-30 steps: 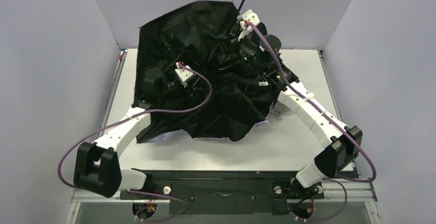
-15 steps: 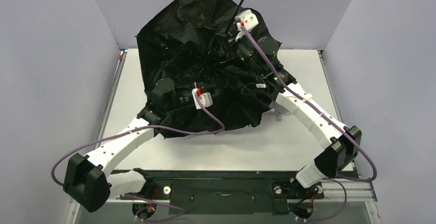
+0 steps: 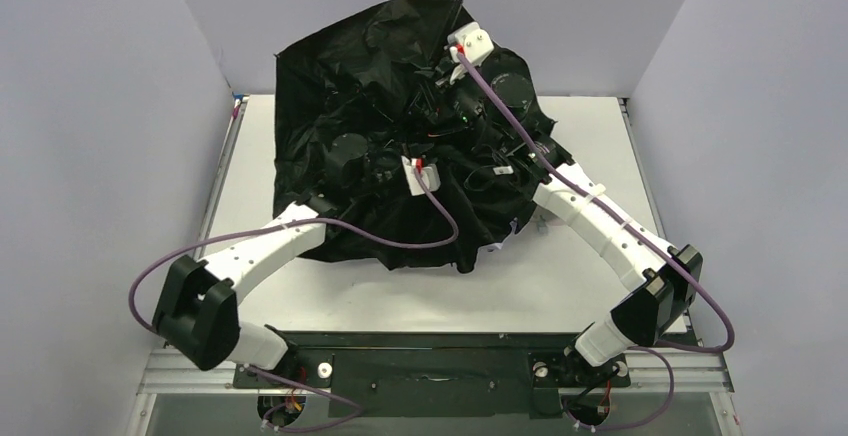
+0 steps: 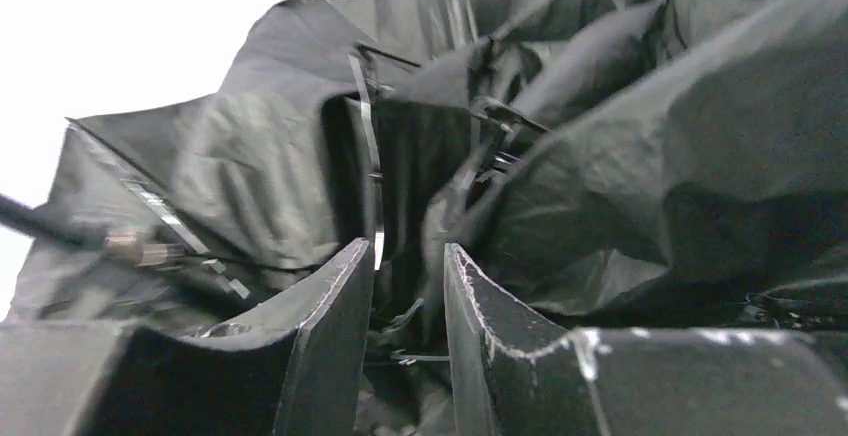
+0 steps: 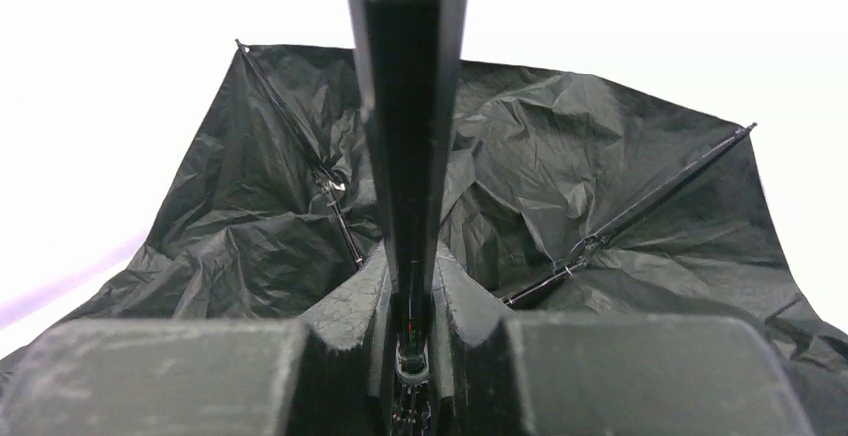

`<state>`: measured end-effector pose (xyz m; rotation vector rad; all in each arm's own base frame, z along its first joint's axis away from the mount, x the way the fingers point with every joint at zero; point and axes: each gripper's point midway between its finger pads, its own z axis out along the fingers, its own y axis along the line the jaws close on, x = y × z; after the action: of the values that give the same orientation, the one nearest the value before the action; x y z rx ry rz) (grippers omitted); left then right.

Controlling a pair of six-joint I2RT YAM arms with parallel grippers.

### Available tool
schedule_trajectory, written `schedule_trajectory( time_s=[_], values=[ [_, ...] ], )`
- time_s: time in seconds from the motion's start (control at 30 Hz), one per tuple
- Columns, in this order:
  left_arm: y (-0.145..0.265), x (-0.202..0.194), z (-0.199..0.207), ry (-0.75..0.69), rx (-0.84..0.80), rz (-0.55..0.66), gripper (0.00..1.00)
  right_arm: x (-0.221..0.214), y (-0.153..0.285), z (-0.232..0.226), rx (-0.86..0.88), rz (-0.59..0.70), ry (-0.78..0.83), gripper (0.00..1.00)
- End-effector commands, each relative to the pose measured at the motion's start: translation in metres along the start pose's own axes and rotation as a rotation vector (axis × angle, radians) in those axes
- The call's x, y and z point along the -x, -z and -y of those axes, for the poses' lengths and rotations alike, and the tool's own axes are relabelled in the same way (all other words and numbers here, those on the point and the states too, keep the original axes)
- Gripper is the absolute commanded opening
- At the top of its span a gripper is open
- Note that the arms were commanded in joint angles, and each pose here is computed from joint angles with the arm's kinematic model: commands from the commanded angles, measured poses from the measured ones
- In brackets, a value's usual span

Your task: Open the umbrella

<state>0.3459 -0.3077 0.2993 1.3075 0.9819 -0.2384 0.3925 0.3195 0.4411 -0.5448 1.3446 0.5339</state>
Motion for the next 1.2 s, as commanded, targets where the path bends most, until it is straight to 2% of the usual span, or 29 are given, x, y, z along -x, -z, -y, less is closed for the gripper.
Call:
schedule_trajectory(
  time_s=[0.0,0.13,0.23,0.37,0.43,0.47,0.5,0.53,0.57,0.6,0.63,0.67,0.77,0.9,1.03,1.17],
  values=[
    [-0.020,-0.013,0.014,-0.062,-0.052,0.007,0.33,0.078,0.004,-0.002,-0.012,0.200,-0.047,0.00],
    [-0.016,-0.021,0.080,-0.031,-0.297,0.011,0.40,0.093,0.002,0.006,-0.026,0.232,-0.037,0.00],
    [0.008,-0.032,0.125,0.059,-0.445,-0.028,0.48,0.104,0.001,0.011,-0.019,0.253,-0.034,0.00],
    [0.037,-0.032,0.145,0.164,-0.499,-0.066,0.62,0.102,0.002,0.012,0.024,0.252,-0.049,0.00],
    [0.042,-0.017,0.129,0.251,-0.445,-0.048,0.69,0.097,0.002,0.008,0.058,0.240,-0.060,0.00],
    [0.042,0.000,0.104,0.252,-0.374,-0.002,0.73,0.093,0.002,0.007,0.071,0.229,-0.066,0.00],
    [0.042,0.012,0.091,0.341,-0.327,0.015,0.73,0.088,0.002,0.005,0.077,0.218,-0.071,0.00],
    [0.041,0.034,0.056,0.321,-0.222,0.083,0.74,0.086,0.003,0.004,0.085,0.211,-0.075,0.00],
    [0.044,0.044,0.041,0.411,-0.166,0.103,0.74,0.080,0.002,0.002,0.087,0.199,-0.080,0.00],
    [0.046,0.063,0.009,0.400,-0.053,0.157,0.73,0.078,0.003,0.002,0.087,0.195,-0.086,0.00],
    [0.049,0.068,-0.004,0.457,-0.004,0.173,0.72,0.075,0.002,0.001,0.087,0.186,-0.090,0.00],
    [0.051,0.076,-0.024,0.453,0.069,0.198,0.71,0.072,0.002,0.001,0.084,0.180,-0.096,0.00],
    [0.053,0.065,-0.051,0.514,0.180,0.174,0.60,0.072,0.003,-0.002,0.080,0.176,-0.101,0.00],
    [0.055,0.052,-0.077,0.555,0.276,0.179,0.51,0.072,0.004,-0.004,0.066,0.167,-0.101,0.00],
    [0.049,0.052,-0.101,0.507,0.349,0.196,0.45,0.071,0.006,-0.006,0.050,0.153,-0.102,0.00],
    [0.041,0.049,-0.117,0.456,0.393,0.194,0.44,0.071,0.007,-0.009,0.047,0.147,-0.113,0.00]
  ],
)
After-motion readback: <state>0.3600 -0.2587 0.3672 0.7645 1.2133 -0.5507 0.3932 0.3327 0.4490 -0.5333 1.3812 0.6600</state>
